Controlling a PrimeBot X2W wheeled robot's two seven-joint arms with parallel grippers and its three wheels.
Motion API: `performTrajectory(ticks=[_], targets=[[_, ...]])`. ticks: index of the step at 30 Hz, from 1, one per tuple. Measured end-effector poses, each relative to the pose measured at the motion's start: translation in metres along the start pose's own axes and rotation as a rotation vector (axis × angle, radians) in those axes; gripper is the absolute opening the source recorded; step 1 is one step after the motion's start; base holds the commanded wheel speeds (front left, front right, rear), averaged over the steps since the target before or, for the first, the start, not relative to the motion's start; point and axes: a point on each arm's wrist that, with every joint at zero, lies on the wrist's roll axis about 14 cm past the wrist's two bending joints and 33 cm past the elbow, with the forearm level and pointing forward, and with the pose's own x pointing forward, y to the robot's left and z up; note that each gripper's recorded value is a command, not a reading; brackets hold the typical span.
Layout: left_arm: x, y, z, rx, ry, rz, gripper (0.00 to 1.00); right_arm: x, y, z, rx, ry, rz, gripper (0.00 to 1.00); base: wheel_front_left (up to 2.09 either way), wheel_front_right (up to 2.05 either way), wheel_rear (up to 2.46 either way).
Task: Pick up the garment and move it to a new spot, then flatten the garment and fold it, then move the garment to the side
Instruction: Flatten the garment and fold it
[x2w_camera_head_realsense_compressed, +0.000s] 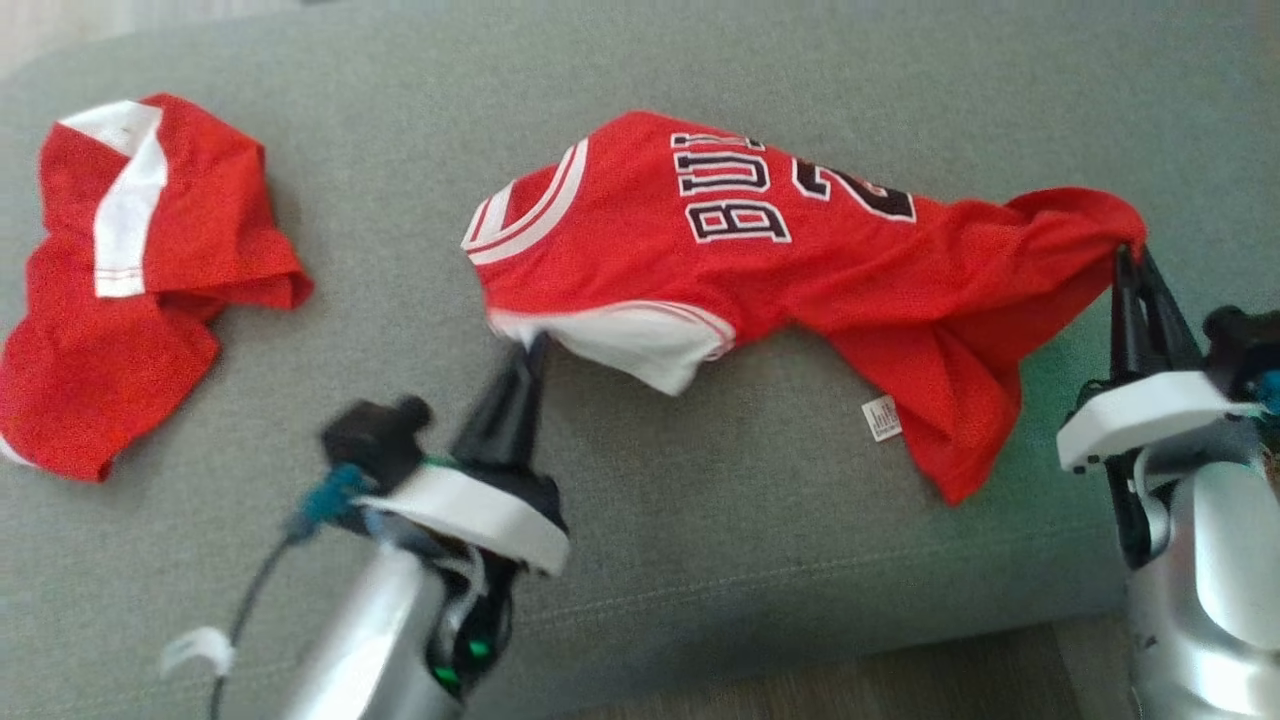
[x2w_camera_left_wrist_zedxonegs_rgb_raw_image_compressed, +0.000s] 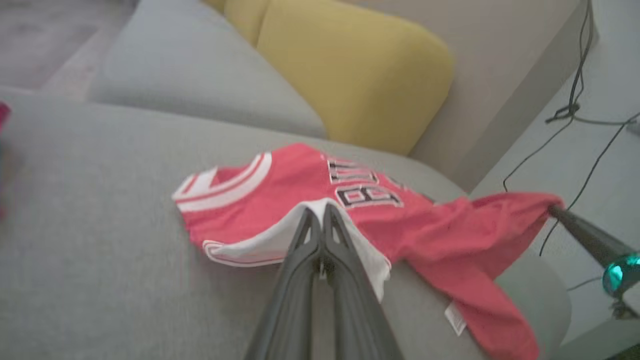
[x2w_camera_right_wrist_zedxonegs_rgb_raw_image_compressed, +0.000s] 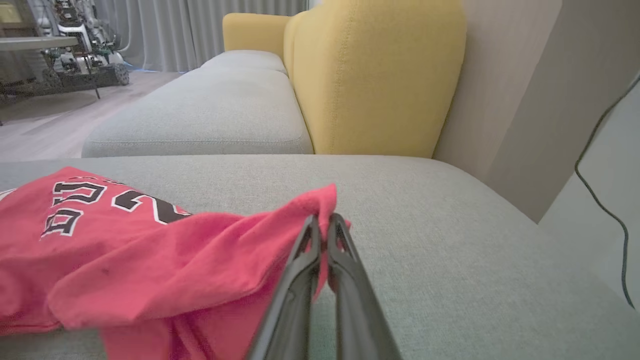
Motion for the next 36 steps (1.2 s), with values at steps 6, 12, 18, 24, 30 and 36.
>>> performTrajectory(ticks=[6, 12, 18, 24, 30, 36], targets=[[-0.005, 0.0, 0.107, 0.044, -0.318, -0.009, 0.0, 0.011, 0.013, 0.04, -0.046, -0.075, 0.04, 0.0, 0.0, 0.0, 0.0], [-0.02, -0.021, 0.2, 0.111, -0.574, -0.084, 0.0, 0.027, 0.016, 0.118, -0.055, -0.237, 0.058, 0.0, 0.0, 0.0, 0.0], [-0.04, -0.053, 0.273, 0.12, -0.719, -0.148, 0.0, 0.023, 0.024, 0.184, 0.088, -0.344, 0.108, 0.0, 0.0, 0.0, 0.0], [-0.051, -0.065, 0.308, 0.064, -0.742, -0.15, 0.0, 0.015, 0.016, 0.242, 0.421, -0.368, 0.182, 0.0, 0.0, 0.0, 0.0], [-0.047, -0.051, 0.302, -0.015, -0.653, -0.09, 0.0, 0.019, 0.014, 0.219, 0.691, -0.154, 0.252, 0.0, 0.0, 0.0, 0.0], [-0.032, -0.034, 0.285, -0.05, -0.531, -0.044, 0.0, 0.032, 0.008, 0.189, 0.774, 0.012, 0.242, 0.0, 0.0, 0.0, 0.0]])
